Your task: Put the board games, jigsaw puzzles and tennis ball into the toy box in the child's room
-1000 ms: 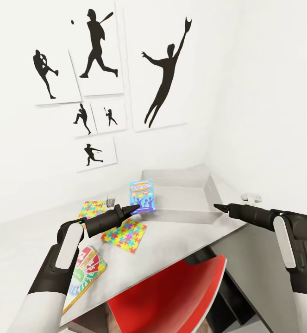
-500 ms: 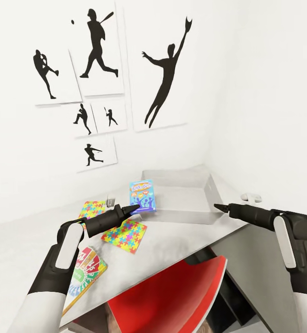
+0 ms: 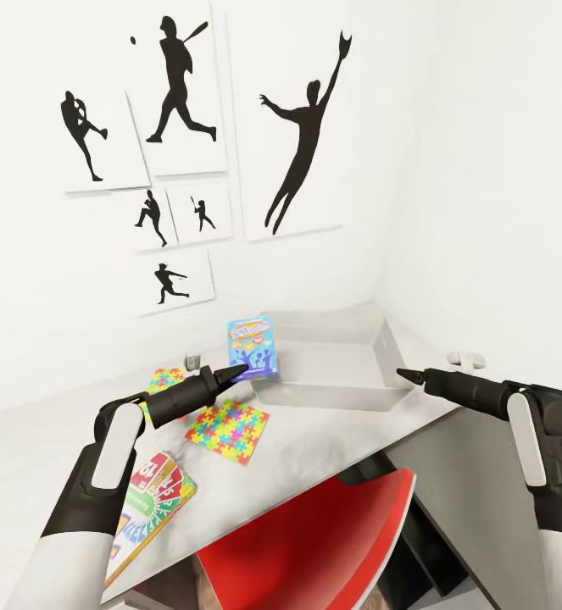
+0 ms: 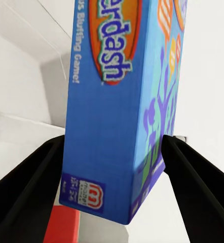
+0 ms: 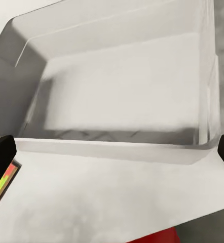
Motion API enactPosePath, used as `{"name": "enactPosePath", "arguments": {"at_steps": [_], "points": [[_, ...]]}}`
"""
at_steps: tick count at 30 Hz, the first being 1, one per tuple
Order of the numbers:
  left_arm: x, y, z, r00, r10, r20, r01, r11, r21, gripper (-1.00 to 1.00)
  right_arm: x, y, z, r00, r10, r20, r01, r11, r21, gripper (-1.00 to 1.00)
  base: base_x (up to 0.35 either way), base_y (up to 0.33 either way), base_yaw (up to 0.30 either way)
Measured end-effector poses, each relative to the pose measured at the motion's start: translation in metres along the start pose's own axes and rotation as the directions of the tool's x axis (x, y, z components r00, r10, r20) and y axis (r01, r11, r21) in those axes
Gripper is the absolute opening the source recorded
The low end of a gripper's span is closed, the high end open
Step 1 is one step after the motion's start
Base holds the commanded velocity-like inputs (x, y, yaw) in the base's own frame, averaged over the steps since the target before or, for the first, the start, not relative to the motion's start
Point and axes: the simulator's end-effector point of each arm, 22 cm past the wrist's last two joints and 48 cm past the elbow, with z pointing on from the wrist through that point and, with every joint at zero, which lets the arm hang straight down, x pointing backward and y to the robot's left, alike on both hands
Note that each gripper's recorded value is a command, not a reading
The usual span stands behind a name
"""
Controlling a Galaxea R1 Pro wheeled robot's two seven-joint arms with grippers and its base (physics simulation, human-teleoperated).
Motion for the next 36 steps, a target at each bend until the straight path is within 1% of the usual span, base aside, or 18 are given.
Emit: {"name": "enactPosePath", "arguments": {"at_steps": [31, 33, 36], "points": [[0.0, 0.0, 0.0, 1.0, 0.0, 0.0, 0.0, 1.0, 0.0, -1.0, 0.0, 0.0, 0.0, 1.0, 0.0, 0.0, 0.0, 1.0, 0.0, 1.0, 0.0, 0.0, -0.002], [0.0, 0.003, -0.001, 1.0, -0.002, 0.0, 0.002, 1.0, -0.007, -1.0, -0.001, 0.002, 0.0, 1.0, -0.01, 0.001, 0.01, 1.0, 0.001, 1.0, 0.0, 0.0, -0.075], [-0.013, -0.011, -0.002, 1.0, 0.01, 0.022, -0.011, 1.0, 0.026, -1.0, -0.002, 0.001, -0.004, 1.0, -0.011, 0.01, 0.011, 1.0, 0.005, 1.0, 0.0, 0.0, -0.153]]}}
